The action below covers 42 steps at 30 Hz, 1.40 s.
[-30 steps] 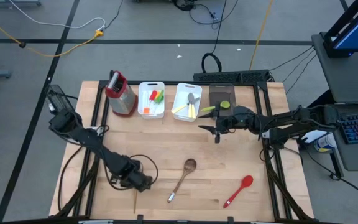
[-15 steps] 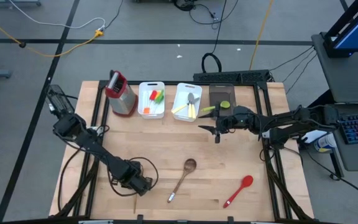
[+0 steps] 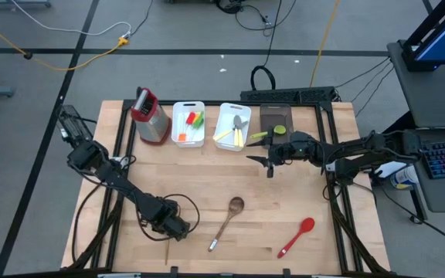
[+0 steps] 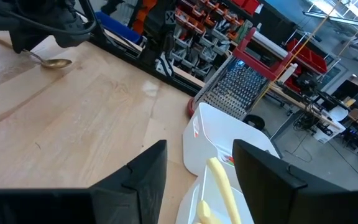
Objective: Pick & Place Kitchen Items
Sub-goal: Put the gold serving spoon into the black bin
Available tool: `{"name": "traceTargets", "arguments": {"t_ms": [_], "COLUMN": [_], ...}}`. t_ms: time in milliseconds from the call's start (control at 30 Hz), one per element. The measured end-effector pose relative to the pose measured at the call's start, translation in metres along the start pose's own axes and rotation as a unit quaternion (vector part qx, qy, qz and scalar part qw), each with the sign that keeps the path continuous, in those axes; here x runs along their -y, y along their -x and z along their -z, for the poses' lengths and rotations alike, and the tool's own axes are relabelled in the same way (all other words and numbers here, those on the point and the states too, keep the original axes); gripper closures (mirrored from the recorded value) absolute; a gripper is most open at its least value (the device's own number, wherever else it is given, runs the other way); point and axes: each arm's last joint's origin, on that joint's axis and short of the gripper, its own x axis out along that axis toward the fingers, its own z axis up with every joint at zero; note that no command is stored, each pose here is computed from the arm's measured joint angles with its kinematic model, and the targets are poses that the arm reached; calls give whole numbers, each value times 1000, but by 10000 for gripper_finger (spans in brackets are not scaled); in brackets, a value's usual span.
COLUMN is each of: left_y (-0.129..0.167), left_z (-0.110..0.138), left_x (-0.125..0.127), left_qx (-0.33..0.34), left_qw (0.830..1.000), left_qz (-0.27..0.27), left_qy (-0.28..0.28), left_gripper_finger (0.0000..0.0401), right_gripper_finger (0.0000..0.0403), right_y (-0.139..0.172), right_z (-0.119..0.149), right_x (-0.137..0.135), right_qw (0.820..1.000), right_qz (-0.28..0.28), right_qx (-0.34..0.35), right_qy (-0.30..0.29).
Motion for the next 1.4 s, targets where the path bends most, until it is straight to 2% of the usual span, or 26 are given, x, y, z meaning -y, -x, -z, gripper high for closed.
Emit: {"name": "traceTargets", "arguments": {"t_ms": [133,233,333,533,733,1000,1100,1200,1300,1400], "left_y": [1,5,14,59,108,144,153,162,173,184], "left_z": [-7,-14,-24,-40,-60,-93,-107,-121,-134,-143], "left_x": [2,4,5,3,-7,-14,-9,-4,0,4], "left_qx": [0,3,35,150,281,364,391,413,443,486], "left_qw": [1000,1000,998,978,933,891,872,851,825,785], "left_qz": [0,6,24,118,180,198,210,232,252,265], "left_qy": [-19,-29,-37,-85,-134,-186,-205,-225,-245,-279], "left_gripper_finger": [387,387,391,393,393,394,396,396,392,396], "right_gripper_finger": [227,227,227,227,227,227,227,227,227,227], "right_y": [0,0,0,0,0,0,0,0,0,0], "right_z": [0,0,0,0,0,1,0,-1,-5,-10], "right_x": [0,0,0,0,0,0,-1,-4,-7,-9], "right_qw": [1000,1000,1000,1000,998,992,994,996,993,989], "right_qz": [0,0,0,0,-1,-2,-10,-55,-93,-96], "right_qx": [0,0,0,0,-1,-4,0,24,54,70], "right_qy": [0,1,2,-12,-62,-129,-106,-62,-48,-88]}}
